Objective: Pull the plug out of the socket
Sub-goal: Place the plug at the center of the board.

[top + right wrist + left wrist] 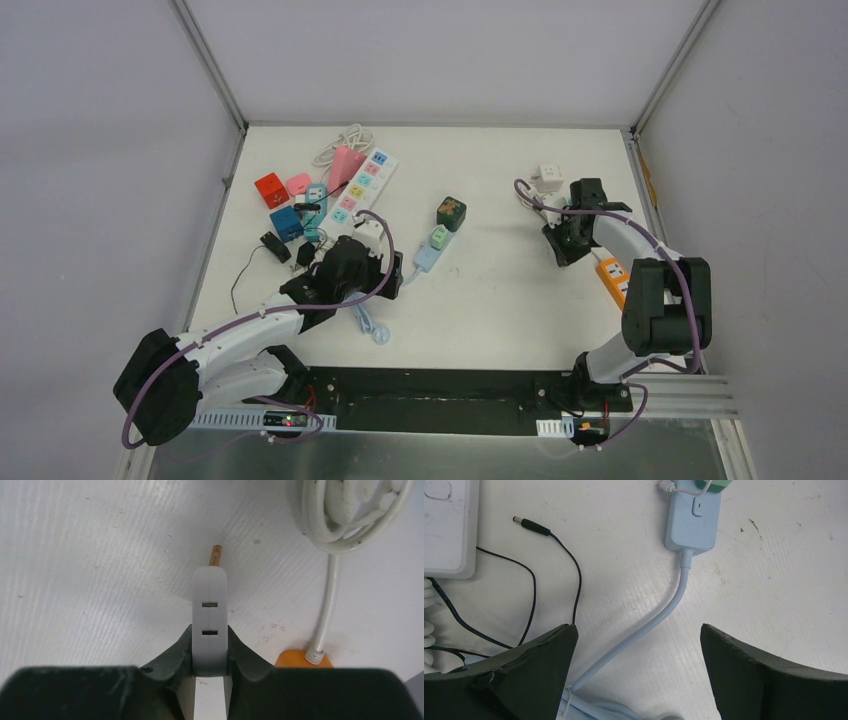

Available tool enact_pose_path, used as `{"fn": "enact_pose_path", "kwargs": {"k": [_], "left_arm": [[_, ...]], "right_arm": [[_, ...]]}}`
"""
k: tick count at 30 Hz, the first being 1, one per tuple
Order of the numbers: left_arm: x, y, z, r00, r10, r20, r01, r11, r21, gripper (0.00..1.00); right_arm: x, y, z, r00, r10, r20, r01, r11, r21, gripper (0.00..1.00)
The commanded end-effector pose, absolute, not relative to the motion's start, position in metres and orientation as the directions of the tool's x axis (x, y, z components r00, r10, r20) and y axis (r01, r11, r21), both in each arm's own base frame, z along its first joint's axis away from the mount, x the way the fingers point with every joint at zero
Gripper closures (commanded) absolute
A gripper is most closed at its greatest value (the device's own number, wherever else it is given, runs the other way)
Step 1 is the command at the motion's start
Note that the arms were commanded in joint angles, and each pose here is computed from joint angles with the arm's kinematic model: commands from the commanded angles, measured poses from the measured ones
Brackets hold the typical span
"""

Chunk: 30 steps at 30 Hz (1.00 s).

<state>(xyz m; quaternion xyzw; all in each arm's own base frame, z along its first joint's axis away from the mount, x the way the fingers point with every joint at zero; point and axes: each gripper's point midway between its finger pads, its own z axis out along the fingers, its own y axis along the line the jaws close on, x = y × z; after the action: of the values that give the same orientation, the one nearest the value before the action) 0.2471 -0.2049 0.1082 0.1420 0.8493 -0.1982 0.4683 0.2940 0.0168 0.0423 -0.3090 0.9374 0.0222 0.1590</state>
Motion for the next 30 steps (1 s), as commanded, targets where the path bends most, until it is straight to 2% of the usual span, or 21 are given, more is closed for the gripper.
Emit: {"fn": "enact_pose_path", "kwargs": {"k": [1,12,17,30], "left_arm": [[0.251,-0.203,0.116,-0.503,0.026,-0.864,0.414,0.885,-0.214,0.01],[0.250,-0.204,0.121,-0.498,0.022,-0.867,0.424,0.878,-0.221,0.01],[0.249,-0.204,0.127,-0.490,0.012,-0.872,0.427,0.875,-0.228,0.01],[0.246,-0.208,0.143,-0.472,-0.009,-0.882,0.453,0.855,-0.251,0.01]], "right_arm": [[0.307,0.000,0.044,-0.762,-0.580,-0.289,-0.555,0.814,-0.170,0.80],[0.309,0.000,0.046,-0.765,-0.571,-0.297,-0.545,0.820,-0.174,0.53],[0.313,-0.008,0.057,-0.772,-0.548,-0.323,-0.507,0.836,-0.208,0.44],[0.316,-0.024,0.088,-0.778,-0.415,-0.472,-0.393,0.907,-0.150,0.43]]}}
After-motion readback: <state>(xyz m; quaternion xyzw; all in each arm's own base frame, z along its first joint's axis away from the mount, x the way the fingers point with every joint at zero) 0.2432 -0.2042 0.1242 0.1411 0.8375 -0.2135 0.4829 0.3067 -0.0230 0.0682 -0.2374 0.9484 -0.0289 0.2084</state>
